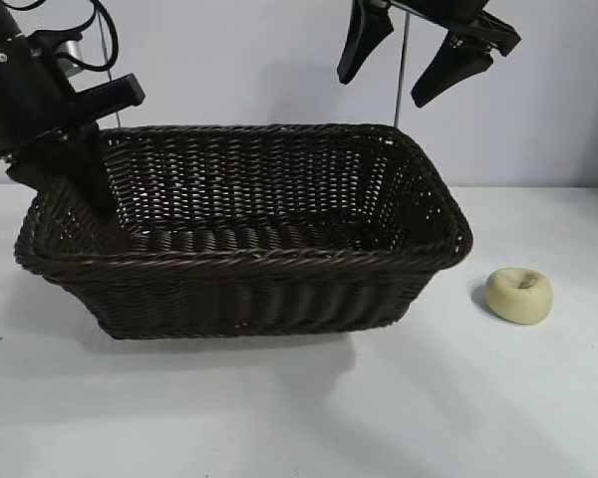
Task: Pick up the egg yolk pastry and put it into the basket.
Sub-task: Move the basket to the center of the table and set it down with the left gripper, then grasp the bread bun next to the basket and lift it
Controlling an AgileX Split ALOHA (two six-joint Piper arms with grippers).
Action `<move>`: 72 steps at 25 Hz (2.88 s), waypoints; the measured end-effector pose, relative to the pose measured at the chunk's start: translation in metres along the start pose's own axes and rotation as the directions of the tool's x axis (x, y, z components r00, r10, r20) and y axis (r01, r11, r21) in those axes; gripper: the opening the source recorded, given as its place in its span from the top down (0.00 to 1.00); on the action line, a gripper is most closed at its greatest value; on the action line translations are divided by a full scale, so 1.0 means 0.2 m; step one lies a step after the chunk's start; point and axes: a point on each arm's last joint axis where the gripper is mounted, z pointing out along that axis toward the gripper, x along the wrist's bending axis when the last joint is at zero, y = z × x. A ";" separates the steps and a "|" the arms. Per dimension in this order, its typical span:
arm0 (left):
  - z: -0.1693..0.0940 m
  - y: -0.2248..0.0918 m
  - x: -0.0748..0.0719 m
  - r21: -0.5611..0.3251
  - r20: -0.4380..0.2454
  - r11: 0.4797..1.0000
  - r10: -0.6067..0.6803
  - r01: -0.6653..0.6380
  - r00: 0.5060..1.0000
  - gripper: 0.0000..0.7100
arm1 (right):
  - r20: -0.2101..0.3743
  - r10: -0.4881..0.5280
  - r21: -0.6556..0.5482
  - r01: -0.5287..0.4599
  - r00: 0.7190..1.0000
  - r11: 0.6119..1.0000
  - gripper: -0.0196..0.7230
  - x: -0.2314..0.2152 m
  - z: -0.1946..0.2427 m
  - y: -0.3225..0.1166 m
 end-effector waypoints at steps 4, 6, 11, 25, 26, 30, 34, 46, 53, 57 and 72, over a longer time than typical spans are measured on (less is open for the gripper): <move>0.05 0.02 0.02 0.012 -0.006 1.000 0.016 -0.016 1.000 0.86 | 0.000 0.000 0.000 0.000 1.000 1.000 0.16 0.00 0.00 0.00; 0.08 0.03 0.03 0.009 -0.009 1.000 0.013 -0.013 1.000 0.86 | 0.000 0.000 0.000 0.000 1.000 1.000 0.16 0.00 0.00 0.00; 0.17 0.06 0.07 0.015 -0.007 1.000 -0.010 0.010 1.000 0.86 | 0.000 0.000 0.000 0.000 1.000 1.000 0.16 0.00 0.00 0.00; 0.18 0.09 0.06 -0.039 0.008 0.999 -0.025 0.026 1.000 0.59 | 0.000 0.000 0.001 0.000 1.000 1.000 0.16 0.00 0.00 0.00; 0.18 0.09 0.06 -0.039 0.009 0.999 -0.026 0.026 1.000 0.50 | 0.000 0.000 0.001 0.000 1.000 1.000 0.16 0.00 0.00 0.00; 0.18 0.08 0.06 -0.030 0.014 0.999 -0.027 0.028 1.000 0.29 | 0.000 0.000 0.001 0.000 1.000 1.000 0.16 0.00 0.00 0.00; 0.12 0.06 0.04 -0.019 0.017 1.000 -0.013 0.013 1.000 0.25 | 0.000 0.000 0.001 0.000 1.000 1.000 0.16 0.00 0.00 0.00; -0.28 -0.05 -0.12 -0.127 0.020 0.989 0.084 -0.081 0.996 0.25 | 0.000 0.000 0.001 0.000 1.000 1.000 0.16 0.00 0.00 0.00; -0.45 -0.18 -0.19 -0.200 0.049 0.976 0.101 -0.089 0.994 0.25 | 0.000 0.000 0.001 0.000 1.000 1.000 0.16 0.00 0.00 0.00; -0.46 -0.21 -0.21 -0.258 0.121 0.966 0.065 -0.032 0.990 0.25 | 0.000 0.000 0.002 0.000 1.000 1.000 0.16 0.00 0.00 0.00; -0.32 -0.10 -0.20 -0.300 0.260 0.944 -0.057 0.137 0.964 0.25 | 0.000 0.000 0.001 0.000 1.000 1.000 0.16 0.00 0.00 0.00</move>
